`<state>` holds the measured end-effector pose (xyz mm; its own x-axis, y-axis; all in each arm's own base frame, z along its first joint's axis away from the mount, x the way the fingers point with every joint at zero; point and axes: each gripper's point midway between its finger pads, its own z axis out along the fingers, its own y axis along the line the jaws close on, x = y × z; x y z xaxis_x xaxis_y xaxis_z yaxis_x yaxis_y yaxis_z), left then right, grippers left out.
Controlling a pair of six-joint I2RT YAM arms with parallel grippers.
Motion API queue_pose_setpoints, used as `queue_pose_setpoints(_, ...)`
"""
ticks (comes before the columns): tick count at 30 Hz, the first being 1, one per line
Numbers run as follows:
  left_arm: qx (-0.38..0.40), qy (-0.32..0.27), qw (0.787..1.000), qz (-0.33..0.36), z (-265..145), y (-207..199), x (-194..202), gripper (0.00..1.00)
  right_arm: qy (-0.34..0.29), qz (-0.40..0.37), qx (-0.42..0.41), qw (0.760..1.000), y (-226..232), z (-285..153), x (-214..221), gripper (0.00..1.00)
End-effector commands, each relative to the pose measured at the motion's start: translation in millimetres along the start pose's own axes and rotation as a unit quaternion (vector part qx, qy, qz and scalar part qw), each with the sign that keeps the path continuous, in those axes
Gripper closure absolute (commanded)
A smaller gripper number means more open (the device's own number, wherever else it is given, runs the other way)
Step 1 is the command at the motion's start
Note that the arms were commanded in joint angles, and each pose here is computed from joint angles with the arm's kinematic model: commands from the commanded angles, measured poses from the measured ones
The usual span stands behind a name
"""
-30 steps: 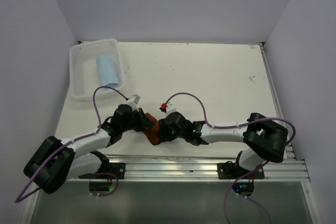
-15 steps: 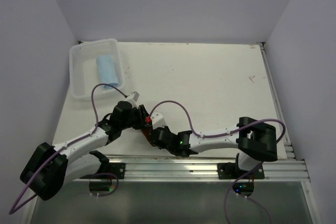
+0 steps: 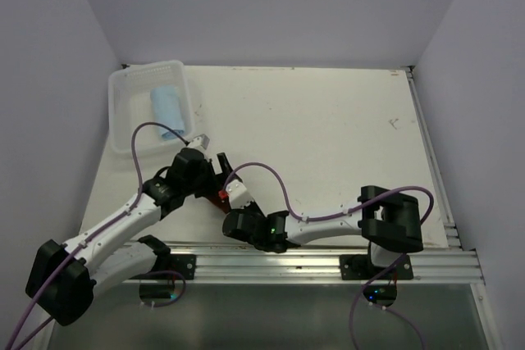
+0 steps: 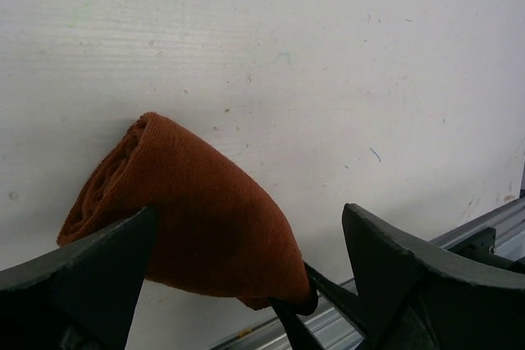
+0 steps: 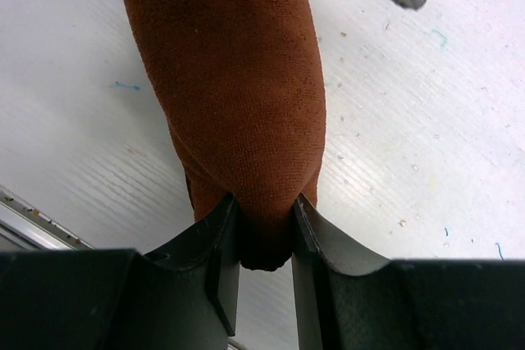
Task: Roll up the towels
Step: Roll the towel
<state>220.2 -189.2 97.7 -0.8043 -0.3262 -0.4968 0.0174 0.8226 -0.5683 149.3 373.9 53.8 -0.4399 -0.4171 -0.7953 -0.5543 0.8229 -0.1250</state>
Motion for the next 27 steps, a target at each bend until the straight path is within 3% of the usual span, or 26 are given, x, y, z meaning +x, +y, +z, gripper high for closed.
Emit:
queue_pose_setpoints(1,-0.028,-0.018,0.999,-0.015,-19.6,-1.1,-16.1,0.0,-0.019,0.011,0.024,0.999,-3.0,-0.7,-11.9,0.78)
queue_pose_setpoints(16,-0.068,0.02,0.99,-0.125,-25.9,15.5,12.6,0.0,-0.046,0.017,0.027,0.998,5.3,-0.4,-20.6,0.78)
queue_pose_setpoints(27,-0.096,0.04,0.985,-0.137,-10.0,18.6,23.1,0.0,-0.053,0.017,0.028,0.998,15.2,4.5,-20.9,0.78)
